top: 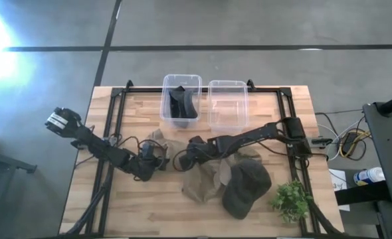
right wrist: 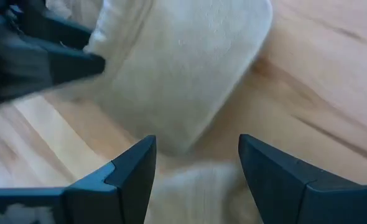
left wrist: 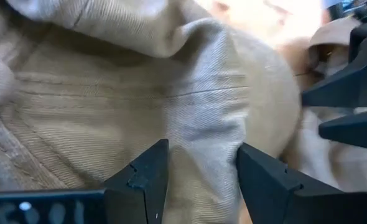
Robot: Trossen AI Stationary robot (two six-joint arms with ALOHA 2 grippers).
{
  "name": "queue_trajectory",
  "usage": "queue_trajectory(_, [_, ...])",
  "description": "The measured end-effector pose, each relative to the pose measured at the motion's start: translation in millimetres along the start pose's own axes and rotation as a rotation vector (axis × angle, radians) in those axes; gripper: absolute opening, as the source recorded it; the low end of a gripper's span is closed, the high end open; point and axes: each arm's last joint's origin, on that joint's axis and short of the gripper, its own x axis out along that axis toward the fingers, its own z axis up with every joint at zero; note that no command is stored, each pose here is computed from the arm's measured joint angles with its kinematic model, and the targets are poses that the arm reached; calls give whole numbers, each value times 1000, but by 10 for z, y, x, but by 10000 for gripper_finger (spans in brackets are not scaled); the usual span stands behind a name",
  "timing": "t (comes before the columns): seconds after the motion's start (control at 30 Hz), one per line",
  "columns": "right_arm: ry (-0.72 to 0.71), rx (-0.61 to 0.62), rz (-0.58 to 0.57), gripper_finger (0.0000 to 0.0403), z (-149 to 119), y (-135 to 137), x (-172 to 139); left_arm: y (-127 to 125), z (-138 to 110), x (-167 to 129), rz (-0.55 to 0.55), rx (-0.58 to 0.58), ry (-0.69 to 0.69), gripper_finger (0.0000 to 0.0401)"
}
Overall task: Pick & Place hat
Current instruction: Put the left brown cap into the right transparent bin
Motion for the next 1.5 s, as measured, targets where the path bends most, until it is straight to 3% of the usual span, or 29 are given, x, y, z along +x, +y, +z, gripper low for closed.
queue_trajectory(0.27, [5, 26, 149, 224, 70, -27, 398, 21, -17, -2, 21, 99, 62, 172])
queue_trajectory(0.47, [-25, 4, 219, 205, 101, 58, 337, -29, -72, -33, -34, 117, 111, 172])
queue_trajectory(0.57, [-32, -46, 222, 164, 133, 100, 214, -135, -125, -84, -119, 156, 128, 172])
queue_trajectory(0.77, [-17, -124, 262, 29, 219, 149, 41, -392, -131, -239, -238, 216, 106, 172])
queue_trajectory(0.8, [-16, -139, 273, 22, 232, 170, -18, -435, -114, -272, -258, 219, 104, 172])
queue_trajectory(0.97, [-90, -203, 225, 15, 286, 234, -465, -699, -7, -612, -380, 264, 109, 172])
queue_trajectory(1.07, [-248, -225, 210, 15, 358, 312, -938, -868, 102, -945, -422, 352, 62, 172])
queue_trajectory(1.23, [-572, -282, 205, 14, 435, 388, -1828, -1068, 328, -1334, -372, 483, -121, 172])
queue_trajectory(1.37, [-864, -274, -10, 14, 421, 246, -2465, -1153, 376, -1380, -338, 546, -207, 172])
queue_trajectory(1.5, [-933, -213, -262, 14, 467, -94, -2705, -1101, 315, -1278, -297, 556, -218, 172])
